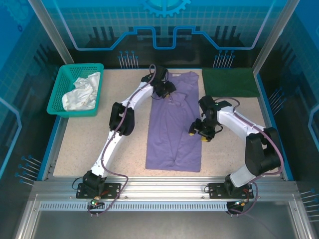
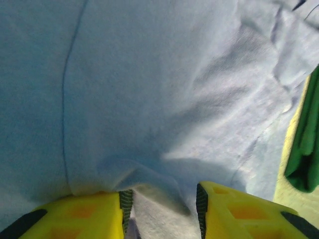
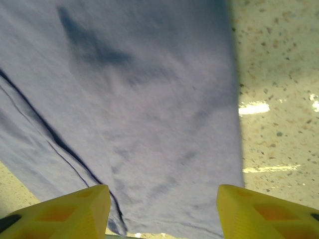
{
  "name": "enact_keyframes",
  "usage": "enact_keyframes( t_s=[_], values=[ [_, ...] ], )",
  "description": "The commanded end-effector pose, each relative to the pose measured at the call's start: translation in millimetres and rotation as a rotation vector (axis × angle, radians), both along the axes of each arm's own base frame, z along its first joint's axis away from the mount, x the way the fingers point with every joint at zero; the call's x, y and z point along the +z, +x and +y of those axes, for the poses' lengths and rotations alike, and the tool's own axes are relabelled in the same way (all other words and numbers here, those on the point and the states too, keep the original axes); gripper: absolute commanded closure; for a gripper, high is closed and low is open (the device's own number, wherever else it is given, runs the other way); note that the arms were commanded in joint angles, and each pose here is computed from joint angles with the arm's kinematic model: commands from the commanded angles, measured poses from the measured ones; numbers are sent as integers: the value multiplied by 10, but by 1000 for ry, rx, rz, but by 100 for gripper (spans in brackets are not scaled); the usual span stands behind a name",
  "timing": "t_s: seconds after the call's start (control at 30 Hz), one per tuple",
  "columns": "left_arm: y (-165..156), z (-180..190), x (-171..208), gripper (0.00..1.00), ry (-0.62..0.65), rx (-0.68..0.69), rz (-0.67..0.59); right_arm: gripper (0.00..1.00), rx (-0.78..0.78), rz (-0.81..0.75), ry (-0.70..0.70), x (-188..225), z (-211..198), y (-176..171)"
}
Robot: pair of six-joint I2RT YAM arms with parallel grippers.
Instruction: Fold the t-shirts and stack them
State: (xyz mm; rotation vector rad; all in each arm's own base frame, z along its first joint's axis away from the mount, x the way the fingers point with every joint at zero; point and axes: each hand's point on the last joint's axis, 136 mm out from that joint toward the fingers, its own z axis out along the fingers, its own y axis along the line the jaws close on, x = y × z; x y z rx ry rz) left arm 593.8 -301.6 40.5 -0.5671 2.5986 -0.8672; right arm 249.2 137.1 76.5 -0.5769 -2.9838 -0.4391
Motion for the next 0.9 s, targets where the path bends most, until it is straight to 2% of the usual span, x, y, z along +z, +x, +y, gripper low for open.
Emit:
enact_keyframes(
  t_s=[0.0, 0.1, 0.23, 0.43, 0.5, 0.57, 0.73, 0.87],
  values=[
    [175, 146, -167, 57, -23, 96, 12, 39, -29, 57, -34, -50, -93, -163],
    [134, 92, 52, 55, -43, 65, -2, 38, -25, 80, -32, -90, -100, -237],
    [-30, 60, 461, 46, -85, 24, -1, 35, -4, 113, -10, -142, -103, -398],
    [-569, 87, 1057, 30, -127, -56, 5, 34, 33, 198, 37, -250, -117, -815],
    [-840, 126, 1162, 25, -147, -91, 22, 33, 29, 214, 54, -289, -118, -938],
    [-1224, 197, 1193, 24, -159, -138, 58, 34, 25, 226, 111, -340, -50, -1041],
    [-2396, 535, 846, 36, -91, -260, 238, 39, 61, 214, 175, -438, 74, -1156],
    [-3272, 862, 599, 42, -43, -289, 384, 42, 106, 191, 174, -491, 121, -1237]
  ],
)
